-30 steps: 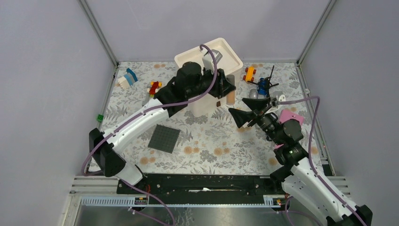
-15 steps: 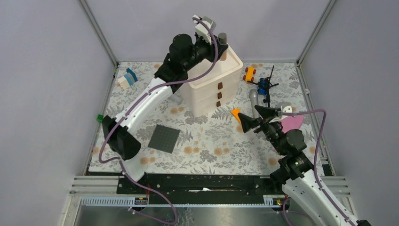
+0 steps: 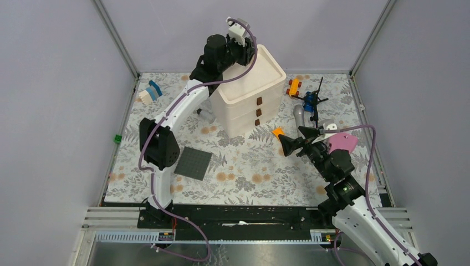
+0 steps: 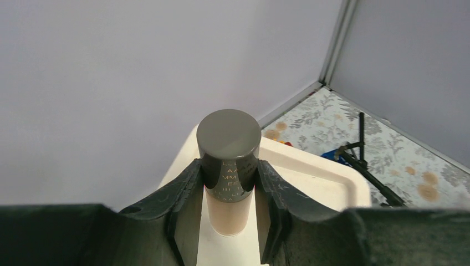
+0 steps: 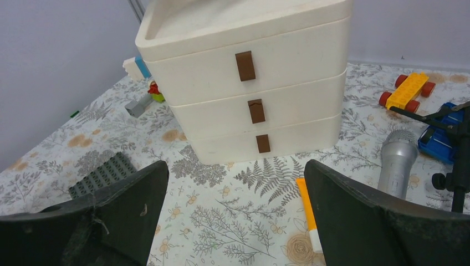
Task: Organize the makeup
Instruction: Place the makeup in the storage box.
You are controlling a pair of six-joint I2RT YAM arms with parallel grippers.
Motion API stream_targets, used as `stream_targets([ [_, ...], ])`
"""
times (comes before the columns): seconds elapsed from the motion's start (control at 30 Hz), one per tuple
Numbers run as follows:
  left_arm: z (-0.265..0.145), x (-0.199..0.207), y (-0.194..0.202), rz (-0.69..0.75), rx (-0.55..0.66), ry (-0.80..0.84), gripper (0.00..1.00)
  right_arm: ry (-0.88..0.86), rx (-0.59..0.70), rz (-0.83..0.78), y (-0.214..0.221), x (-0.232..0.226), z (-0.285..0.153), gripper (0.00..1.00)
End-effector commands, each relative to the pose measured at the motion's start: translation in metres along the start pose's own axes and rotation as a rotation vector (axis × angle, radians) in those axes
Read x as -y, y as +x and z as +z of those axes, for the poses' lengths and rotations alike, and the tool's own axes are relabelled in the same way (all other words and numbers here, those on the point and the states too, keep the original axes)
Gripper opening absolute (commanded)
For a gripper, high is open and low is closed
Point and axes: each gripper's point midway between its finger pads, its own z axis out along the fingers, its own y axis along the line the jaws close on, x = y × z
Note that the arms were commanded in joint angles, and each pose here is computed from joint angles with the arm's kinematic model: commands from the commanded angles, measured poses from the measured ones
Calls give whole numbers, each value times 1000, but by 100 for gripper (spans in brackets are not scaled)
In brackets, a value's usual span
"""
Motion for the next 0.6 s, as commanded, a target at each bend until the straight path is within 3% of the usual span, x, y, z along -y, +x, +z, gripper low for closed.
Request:
stream_targets([
  [0.0, 0, -14, -60, 86, 187, -6, 0, -4, 36, -16, -6, 0, 3, 100],
  [0.57, 14, -34, -24, 91, 150, -31, 0, 2, 19, -20, 2, 2, 4, 100],
])
